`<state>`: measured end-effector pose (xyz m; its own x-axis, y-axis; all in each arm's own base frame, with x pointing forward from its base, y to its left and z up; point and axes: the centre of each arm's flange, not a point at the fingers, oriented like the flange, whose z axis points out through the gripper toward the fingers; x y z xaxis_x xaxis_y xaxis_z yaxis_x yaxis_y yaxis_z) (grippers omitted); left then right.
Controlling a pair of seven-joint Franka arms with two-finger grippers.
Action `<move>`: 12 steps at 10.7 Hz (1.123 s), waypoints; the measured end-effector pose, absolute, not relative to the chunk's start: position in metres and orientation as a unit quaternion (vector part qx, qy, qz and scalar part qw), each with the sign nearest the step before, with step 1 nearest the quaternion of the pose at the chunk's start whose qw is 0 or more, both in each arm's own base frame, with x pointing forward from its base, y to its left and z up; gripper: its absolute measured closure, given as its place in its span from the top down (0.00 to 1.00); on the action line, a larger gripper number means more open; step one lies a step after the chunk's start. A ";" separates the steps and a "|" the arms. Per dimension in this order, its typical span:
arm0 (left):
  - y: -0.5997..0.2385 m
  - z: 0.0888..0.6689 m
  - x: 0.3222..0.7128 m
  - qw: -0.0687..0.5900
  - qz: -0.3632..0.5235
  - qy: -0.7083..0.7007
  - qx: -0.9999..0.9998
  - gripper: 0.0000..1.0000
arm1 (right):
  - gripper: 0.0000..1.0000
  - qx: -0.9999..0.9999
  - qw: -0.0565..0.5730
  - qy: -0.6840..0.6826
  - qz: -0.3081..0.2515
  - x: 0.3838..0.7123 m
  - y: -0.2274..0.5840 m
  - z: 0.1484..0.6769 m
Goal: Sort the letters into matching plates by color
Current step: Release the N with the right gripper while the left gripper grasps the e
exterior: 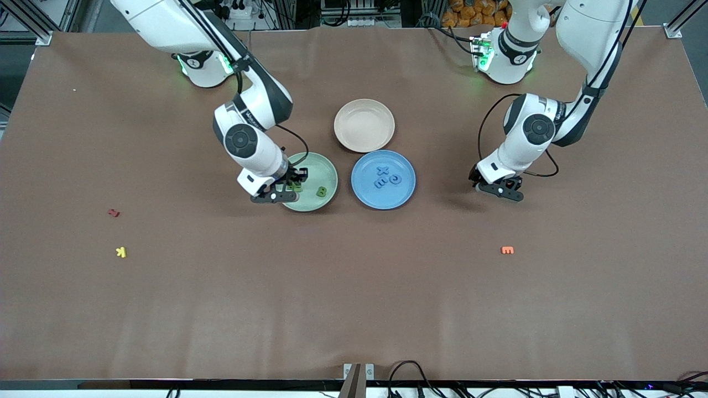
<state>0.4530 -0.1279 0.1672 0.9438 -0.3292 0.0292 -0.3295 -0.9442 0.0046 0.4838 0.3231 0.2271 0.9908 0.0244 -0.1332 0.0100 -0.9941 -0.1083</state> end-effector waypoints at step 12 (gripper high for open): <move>-0.128 0.176 0.456 0.004 0.024 -0.166 0.986 0.38 | 1.00 -0.997 0.059 -0.024 0.038 0.548 0.250 0.236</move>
